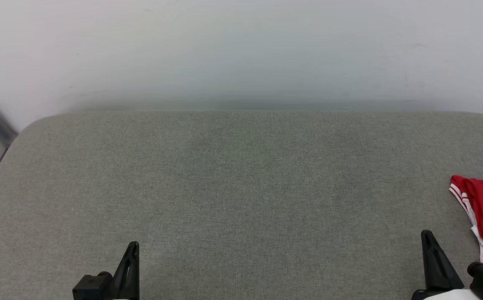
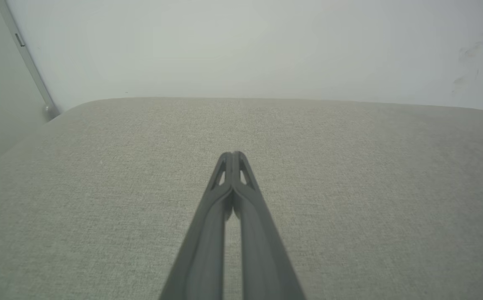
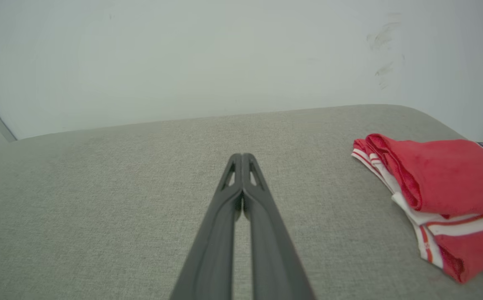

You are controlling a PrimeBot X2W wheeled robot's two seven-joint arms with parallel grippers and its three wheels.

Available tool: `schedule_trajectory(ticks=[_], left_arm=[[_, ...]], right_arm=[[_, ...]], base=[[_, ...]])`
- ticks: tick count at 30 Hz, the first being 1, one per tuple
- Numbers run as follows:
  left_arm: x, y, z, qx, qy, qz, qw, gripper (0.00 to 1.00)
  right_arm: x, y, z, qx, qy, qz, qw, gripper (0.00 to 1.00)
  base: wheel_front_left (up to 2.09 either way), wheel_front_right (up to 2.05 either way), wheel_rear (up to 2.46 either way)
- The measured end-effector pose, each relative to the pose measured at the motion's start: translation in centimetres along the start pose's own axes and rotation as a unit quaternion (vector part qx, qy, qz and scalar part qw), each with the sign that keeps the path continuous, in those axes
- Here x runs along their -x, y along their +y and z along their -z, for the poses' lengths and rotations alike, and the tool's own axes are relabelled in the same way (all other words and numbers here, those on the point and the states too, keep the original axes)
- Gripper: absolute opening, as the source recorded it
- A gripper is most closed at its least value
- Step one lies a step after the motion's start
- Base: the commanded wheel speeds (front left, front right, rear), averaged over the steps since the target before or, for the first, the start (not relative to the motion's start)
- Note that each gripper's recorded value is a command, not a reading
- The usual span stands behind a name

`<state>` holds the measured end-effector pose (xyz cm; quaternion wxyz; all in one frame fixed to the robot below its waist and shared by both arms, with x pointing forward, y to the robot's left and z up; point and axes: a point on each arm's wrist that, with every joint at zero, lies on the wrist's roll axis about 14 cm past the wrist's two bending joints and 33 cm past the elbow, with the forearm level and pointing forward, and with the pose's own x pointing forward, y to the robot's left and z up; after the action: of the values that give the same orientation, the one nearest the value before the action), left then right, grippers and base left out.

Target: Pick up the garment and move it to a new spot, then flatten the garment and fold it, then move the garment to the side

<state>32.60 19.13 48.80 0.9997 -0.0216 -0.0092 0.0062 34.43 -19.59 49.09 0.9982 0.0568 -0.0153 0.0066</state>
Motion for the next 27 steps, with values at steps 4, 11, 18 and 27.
schedule_trajectory(ticks=[4,11,18,27], left_arm=[[-0.1,0.4,0.3,0.041,0.010,-0.011,0.999,0.00],[-0.5,0.9,0.5,0.110,0.016,-0.026,0.993,0.00],[-1.0,1.2,0.5,0.173,0.021,-0.036,0.984,0.00],[-1.5,1.5,0.6,0.248,0.026,-0.045,0.967,0.00]], right_arm=[[0.0,-0.3,0.3,-0.038,0.008,0.011,0.999,0.00],[-0.2,-0.7,0.5,-0.104,0.014,0.025,0.994,0.00],[-0.5,-0.9,0.5,-0.164,0.015,0.035,0.986,0.00],[-1.0,-1.1,0.5,-0.236,0.018,0.044,0.971,0.00]], base=[[0.00,0.00,0.00],[0.00,0.00,0.00],[0.00,0.00,0.00],[0.00,0.00,0.00]])
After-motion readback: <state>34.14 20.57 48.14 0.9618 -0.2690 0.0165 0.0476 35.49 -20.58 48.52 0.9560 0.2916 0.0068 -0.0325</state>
